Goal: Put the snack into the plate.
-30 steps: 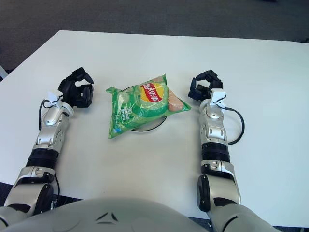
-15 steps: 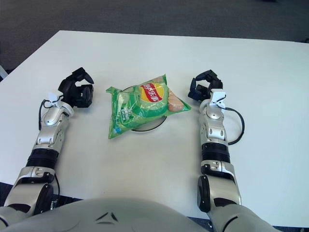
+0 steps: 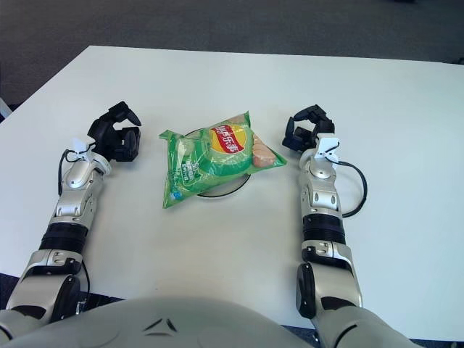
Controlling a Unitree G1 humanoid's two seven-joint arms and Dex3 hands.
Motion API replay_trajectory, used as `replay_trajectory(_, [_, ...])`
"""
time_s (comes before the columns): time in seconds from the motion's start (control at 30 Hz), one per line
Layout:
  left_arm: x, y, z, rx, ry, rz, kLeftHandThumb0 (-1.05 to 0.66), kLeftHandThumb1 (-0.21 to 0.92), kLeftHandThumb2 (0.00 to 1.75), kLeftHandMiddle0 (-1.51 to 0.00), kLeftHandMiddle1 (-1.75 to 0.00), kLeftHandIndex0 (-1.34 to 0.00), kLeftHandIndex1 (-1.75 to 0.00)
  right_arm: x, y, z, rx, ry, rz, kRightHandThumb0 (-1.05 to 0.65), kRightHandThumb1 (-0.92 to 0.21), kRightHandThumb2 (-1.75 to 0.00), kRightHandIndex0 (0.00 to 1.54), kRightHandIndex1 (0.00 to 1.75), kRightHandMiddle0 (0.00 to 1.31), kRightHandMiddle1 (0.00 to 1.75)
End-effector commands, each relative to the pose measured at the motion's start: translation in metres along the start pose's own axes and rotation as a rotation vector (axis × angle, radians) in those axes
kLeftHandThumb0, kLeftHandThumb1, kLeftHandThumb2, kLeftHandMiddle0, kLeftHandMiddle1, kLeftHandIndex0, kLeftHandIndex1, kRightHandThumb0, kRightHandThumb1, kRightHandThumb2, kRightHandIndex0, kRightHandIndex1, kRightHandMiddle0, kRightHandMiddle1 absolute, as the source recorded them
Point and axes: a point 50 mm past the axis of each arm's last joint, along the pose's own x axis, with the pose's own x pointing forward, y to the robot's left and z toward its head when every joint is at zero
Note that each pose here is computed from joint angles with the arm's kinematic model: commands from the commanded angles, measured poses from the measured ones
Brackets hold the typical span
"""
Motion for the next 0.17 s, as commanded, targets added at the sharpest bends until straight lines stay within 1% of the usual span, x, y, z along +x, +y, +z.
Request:
replay_trajectory(0.0, [-0.0465,-0.0234,-0.0576,-0.136,0.236,0.023,-0.46,0.36,1.26,-1.27,-1.75,-0.58,-1.75,-0.0108,-0.0016,-0.0334,-0.032,0.164,-0.004,-0.50,-0.29,-1.35,1.28,1.75,0.64,1.75])
replay_trajectory(0.13, [-0.0466,-0.0233,-0.0579,-0.140,0.234,0.022,-0.46,0.36,1.26,-1.27,-1.75,-0.58,-1.75,-0.0108,-0.0013,-0.0336,-0.034,0.164,-0.002,-0.49,-0.29,-1.35,1.28,1.75,0.64,1.75])
